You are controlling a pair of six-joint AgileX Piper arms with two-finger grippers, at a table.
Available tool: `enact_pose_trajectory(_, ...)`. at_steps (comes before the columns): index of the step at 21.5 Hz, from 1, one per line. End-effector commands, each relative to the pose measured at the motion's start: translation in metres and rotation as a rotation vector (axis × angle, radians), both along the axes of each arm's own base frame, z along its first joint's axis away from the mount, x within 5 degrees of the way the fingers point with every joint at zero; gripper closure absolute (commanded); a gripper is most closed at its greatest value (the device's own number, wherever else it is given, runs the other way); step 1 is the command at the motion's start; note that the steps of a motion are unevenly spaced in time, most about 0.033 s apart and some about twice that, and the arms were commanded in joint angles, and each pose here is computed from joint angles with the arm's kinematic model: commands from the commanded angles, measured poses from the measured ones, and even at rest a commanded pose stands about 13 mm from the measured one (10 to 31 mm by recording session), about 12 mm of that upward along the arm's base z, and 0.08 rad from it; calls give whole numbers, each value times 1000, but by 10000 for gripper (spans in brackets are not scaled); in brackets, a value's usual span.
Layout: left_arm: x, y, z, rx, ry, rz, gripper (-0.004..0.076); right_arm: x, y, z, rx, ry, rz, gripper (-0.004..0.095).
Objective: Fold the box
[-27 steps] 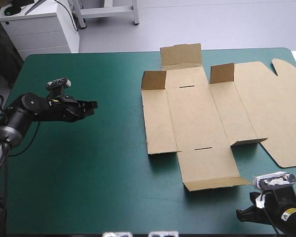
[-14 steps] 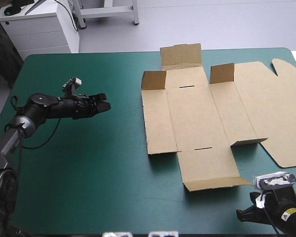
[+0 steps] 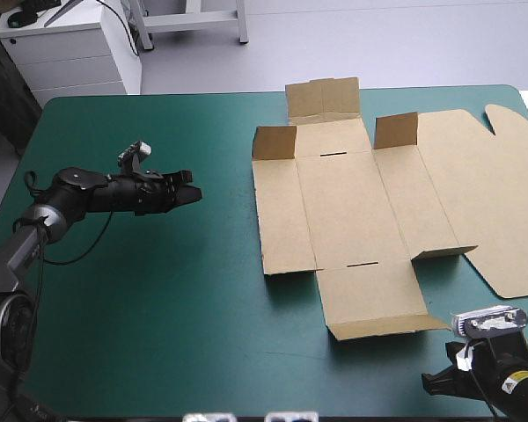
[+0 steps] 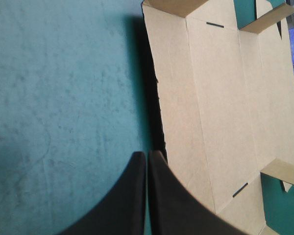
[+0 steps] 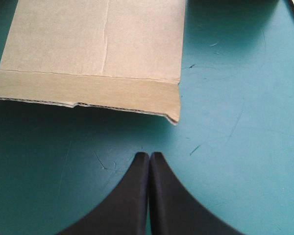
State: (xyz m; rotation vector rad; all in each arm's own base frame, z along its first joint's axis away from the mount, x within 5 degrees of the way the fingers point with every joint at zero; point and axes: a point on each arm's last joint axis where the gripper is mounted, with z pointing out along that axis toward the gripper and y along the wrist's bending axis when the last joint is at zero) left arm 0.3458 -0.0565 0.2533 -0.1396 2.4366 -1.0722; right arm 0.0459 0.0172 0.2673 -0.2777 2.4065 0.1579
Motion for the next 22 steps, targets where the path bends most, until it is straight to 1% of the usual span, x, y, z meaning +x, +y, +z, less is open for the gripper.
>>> enact_pose_trajectory(1, 0, -5, 17, -66, -30, -26, 709, 4, 0, 11, 3, -66, 3, 927)
enact_pose_trajectory(3, 0, -7, 13, -78, -5, -51, 636, 4, 0, 11, 3, -66, 3, 927)
enact_pose_trajectory(4, 0, -8, 9, -86, 15, -65, 534, 4, 0, 11, 3, -69, 2, 927)
enact_pose_trajectory(5, 0, -8, 8, -89, 21, -69, 486, 5, 0, 11, 4, -71, 1, 927)
enact_pose_trajectory(6, 1, -8, 5, -96, 34, -76, 370, 5, 0, 11, 4, -71, 1, 927)
enact_pose_trajectory(7, 1, -9, 4, -102, 38, -78, 331, 5, 0, 11, 4, -71, 1, 927)
enact_pose_trajectory(8, 1, -10, 3, -110, 45, -81, 272, 5, 0, 11, 4, -71, 1, 927)
enact_pose_trajectory(11, 2, -18, 2, -111, 47, -82, 267, 5, 0, 11, 4, -71, 1, 927)
enact_pose_trajectory(14, 6, -31, -1, -169, 53, -65, 267, 5, 0, 11, 4, -71, 1, 927)
enact_pose_trajectory(18, 12, -43, -16, -150, 73, -49, 267, 5, 1, 11, 7, -71, 2, 927)
enact_pose_trajectory(22, 18, -52, -25, -197, 64, -40, 267, 5, 1, 11, 7, -71, 2, 927)
